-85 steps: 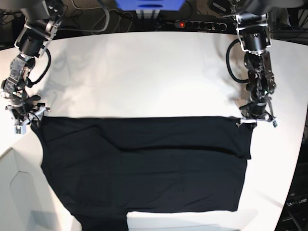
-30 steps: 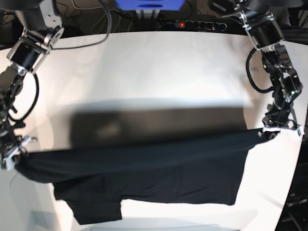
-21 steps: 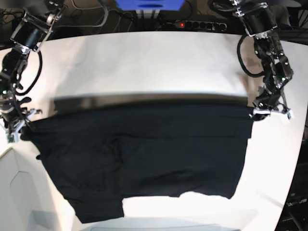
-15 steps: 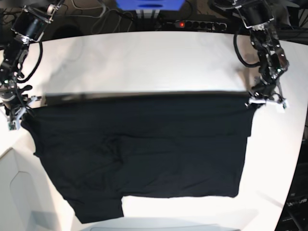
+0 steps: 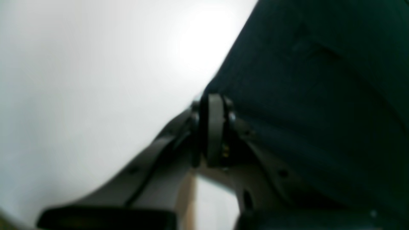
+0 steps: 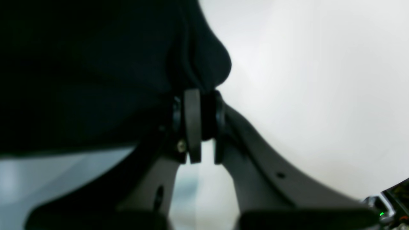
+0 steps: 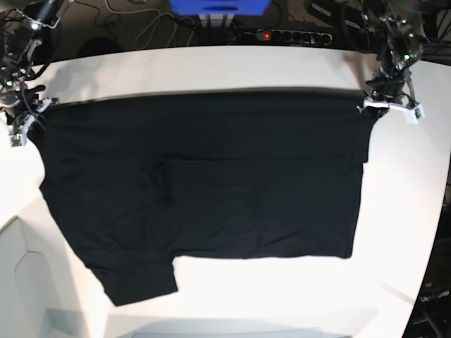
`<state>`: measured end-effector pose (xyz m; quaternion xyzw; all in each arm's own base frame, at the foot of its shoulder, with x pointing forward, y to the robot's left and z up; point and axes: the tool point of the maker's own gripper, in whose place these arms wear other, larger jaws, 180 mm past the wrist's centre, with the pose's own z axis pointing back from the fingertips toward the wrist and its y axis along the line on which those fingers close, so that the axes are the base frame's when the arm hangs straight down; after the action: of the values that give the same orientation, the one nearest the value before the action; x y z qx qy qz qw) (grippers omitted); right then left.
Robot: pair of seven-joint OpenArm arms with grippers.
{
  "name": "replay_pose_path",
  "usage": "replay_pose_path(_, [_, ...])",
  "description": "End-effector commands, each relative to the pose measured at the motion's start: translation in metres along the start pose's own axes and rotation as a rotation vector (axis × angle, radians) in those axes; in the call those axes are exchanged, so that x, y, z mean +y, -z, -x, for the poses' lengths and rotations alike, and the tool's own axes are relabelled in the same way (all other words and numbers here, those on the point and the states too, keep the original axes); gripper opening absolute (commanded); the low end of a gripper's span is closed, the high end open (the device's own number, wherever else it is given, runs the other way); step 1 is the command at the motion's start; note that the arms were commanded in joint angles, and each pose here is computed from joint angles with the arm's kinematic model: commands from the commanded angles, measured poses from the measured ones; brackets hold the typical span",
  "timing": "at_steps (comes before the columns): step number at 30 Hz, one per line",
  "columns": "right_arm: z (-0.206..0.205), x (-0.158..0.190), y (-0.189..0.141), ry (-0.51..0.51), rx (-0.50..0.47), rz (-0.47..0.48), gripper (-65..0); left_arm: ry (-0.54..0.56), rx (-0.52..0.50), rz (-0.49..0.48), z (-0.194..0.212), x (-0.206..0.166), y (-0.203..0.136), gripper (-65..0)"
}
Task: Fold the T-shirt properly
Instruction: 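Drag the held edge back toward the robot with both grippers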
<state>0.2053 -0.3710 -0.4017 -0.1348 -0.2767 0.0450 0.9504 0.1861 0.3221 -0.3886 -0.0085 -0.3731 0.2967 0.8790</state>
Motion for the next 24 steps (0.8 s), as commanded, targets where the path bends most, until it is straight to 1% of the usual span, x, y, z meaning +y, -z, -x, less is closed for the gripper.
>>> replay_pose_path(1, [-0.005, -0.016, -0.009, -0.030, -0.017, 0.046, -65.0, 0.020, -0.049, -0.032, -0.014, 0.011, -0.008, -65.0])
replay_pose_path(3, [0.007, -0.013, -0.017, -0.029, -0.004, 0.052, -65.0, 0.022, -0.037, -0.058, -0.010, 0.022, -0.014, -65.0])
replay_pose_path(6, [0.013, -0.016, -0.031, -0.023, -0.012, 0.081, -65.0, 0.037, -0.009, -0.083, 0.002, 0.034, -0.021, -65.0])
replay_pose_path(10, [0.031, -0.008, -0.048, -0.010, 0.004, 0.094, -65.0, 0.046, 0.009, -0.118, 0.007, 0.048, -0.027, -65.0])
replay_pose_path(14, [0.053, 0.001, -0.052, 0.012, 0.049, 0.082, -65.0, 0.040, 0.014, -0.138, 0.008, 0.056, -0.030, -65.0])
replay_pose_path(18, [0.063, 0.006, -0.052, 0.020, 0.072, 0.072, -65.0, 0.040, 0.015, -0.136, 0.009, 0.055, -0.029, -65.0])
replay_pose_path(24, [0.065, 0.011, -0.052, 0.030, 0.076, 0.064, -65.0, 0.043, 0.019, -0.131, 0.009, 0.053, -0.029, -64.8])
